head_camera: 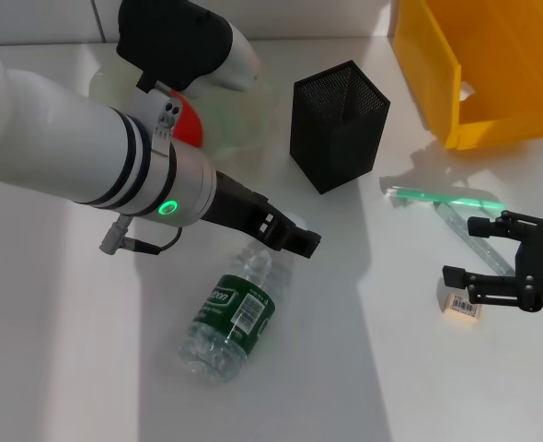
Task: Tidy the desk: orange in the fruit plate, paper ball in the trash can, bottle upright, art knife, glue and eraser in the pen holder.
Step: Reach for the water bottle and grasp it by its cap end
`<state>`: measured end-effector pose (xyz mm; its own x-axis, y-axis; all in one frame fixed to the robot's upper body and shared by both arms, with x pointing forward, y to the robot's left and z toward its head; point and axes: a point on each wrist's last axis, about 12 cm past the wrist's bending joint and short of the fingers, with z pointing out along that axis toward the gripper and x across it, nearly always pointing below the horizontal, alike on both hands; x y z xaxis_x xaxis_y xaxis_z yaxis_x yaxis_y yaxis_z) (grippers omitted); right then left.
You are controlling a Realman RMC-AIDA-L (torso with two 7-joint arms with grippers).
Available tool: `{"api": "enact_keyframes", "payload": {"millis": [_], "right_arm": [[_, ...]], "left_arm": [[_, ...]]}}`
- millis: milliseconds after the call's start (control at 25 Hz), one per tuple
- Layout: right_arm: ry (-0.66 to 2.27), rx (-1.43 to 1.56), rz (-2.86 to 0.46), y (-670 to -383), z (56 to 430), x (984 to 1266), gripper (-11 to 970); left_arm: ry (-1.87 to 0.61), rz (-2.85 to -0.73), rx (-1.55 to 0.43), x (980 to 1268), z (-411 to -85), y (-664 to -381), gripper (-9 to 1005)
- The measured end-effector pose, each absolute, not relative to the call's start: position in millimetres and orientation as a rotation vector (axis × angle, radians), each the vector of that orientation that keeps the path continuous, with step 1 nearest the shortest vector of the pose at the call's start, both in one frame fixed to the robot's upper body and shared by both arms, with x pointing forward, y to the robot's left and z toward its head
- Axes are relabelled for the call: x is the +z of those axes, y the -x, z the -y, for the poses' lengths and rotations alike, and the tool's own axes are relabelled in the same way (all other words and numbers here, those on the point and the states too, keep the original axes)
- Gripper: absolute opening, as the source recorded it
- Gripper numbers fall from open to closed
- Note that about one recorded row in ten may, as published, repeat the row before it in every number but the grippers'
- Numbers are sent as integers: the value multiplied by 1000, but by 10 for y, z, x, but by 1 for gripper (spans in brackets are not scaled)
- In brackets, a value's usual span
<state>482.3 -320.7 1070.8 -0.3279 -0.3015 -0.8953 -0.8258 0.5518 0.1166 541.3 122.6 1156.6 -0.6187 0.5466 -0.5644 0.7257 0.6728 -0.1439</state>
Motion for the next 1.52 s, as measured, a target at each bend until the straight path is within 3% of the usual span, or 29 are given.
{"api": "enact_keyframes", "payload": {"millis": [360, 880, 1400, 1520], "right_arm": [[912, 735, -1877, -4837, 3194, 10718, 816], [919, 739, -1877, -4856, 3178, 10719, 815], [916, 740, -1881, -4861, 3176, 10712, 814], [911, 743, -1885, -4863, 3175, 10710, 813]], "left_arm": [[-1027, -2396, -461, 11396, -1083, -5524, 863], [-997, -2453, -413, 11145, -1123, -5638, 859], [-1028, -2458, -387, 11084, -1125, -5670, 855], [-1060, -2437, -384, 11112, -1090, -5658, 694]]}}
